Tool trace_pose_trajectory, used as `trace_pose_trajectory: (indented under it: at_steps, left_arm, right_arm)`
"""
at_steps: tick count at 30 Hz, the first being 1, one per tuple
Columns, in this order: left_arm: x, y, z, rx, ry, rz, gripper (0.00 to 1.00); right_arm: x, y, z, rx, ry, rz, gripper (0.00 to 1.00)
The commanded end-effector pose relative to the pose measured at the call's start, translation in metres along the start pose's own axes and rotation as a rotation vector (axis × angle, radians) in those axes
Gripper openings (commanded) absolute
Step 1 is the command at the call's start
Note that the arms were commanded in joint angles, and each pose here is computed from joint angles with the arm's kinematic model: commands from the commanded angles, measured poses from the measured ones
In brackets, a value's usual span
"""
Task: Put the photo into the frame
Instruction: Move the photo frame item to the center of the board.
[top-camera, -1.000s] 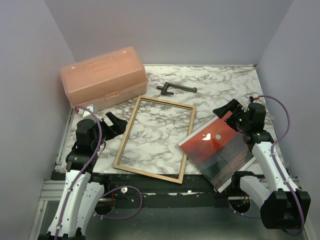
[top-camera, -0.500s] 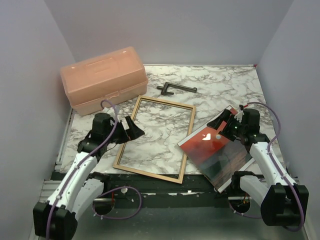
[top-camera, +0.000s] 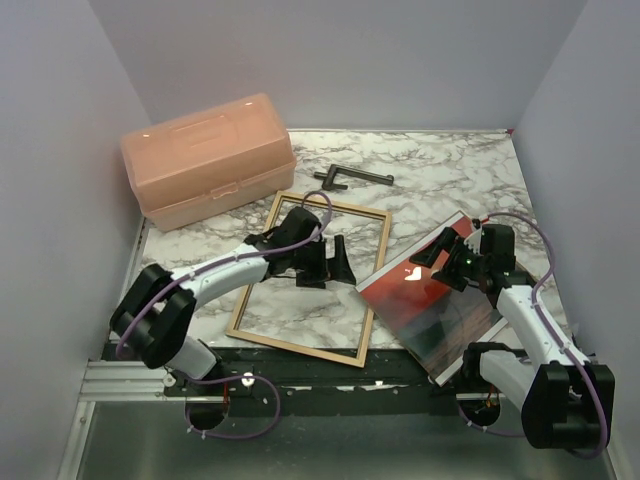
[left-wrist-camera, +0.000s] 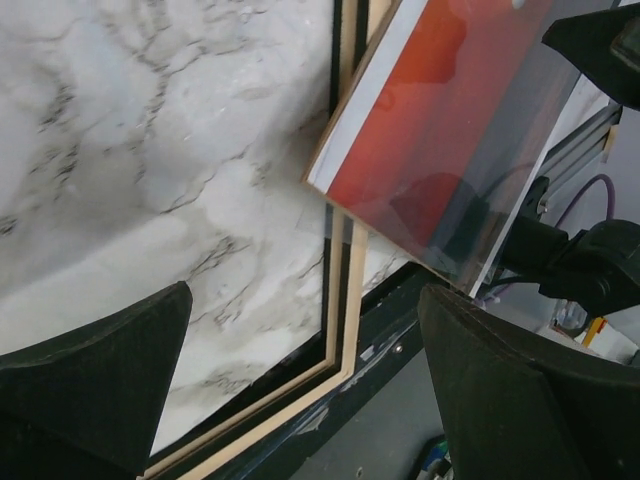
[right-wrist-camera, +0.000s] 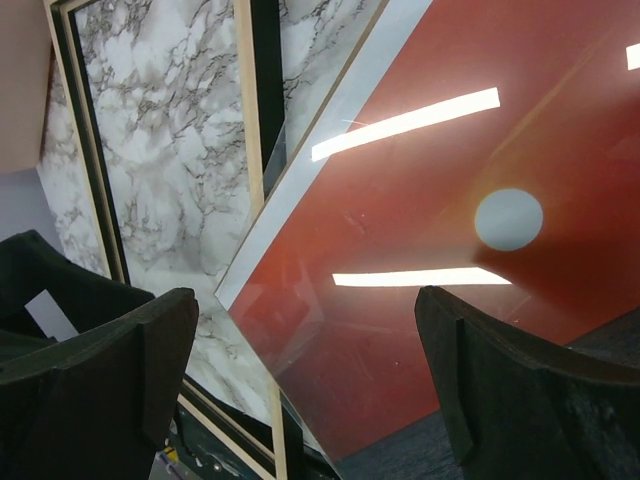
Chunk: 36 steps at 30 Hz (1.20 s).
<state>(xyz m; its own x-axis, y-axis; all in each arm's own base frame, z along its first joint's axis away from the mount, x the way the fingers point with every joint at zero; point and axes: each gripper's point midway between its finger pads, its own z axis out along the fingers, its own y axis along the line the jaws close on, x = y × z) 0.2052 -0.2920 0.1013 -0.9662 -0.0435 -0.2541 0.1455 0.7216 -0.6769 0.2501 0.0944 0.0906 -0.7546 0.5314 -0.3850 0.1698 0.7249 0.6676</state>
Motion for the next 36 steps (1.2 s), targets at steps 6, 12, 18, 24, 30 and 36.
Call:
trace_pose_trajectory:
  at_steps: [6,12,18,24,30,36]
  left_arm:
    - [-0.011,-0.040,0.044,0.066,0.021,-0.009,0.96]
    - [-0.016,-0.045,0.064,0.110,0.039,-0.020,0.89]
    - [-0.018,-0.045,0.083,0.126,0.069,-0.013,0.85]
    - [-0.015,-0.056,0.092,0.222,0.089,-0.007,0.74]
    - [-0.005,-0.057,0.099,0.271,0.130,-0.003,0.67]
    - [0.002,-0.052,0.104,0.268,0.166,-0.003,0.63]
  right_arm:
    - [0.014,0.005,-0.005,-0.039,0.040,0.030,1.00]
    - [0.010,0.010,-0.007,-0.047,0.040,0.026,1.00]
    - [0.004,0.021,-0.012,-0.069,0.036,0.017,1.00]
    - [-0.009,0.034,-0.019,-0.088,0.010,0.005,1.00]
    - [-0.011,0.042,-0.020,-0.117,0.020,0.004,1.00]
    - [-0.008,0.044,-0.021,-0.127,0.030,0.012,1.00]
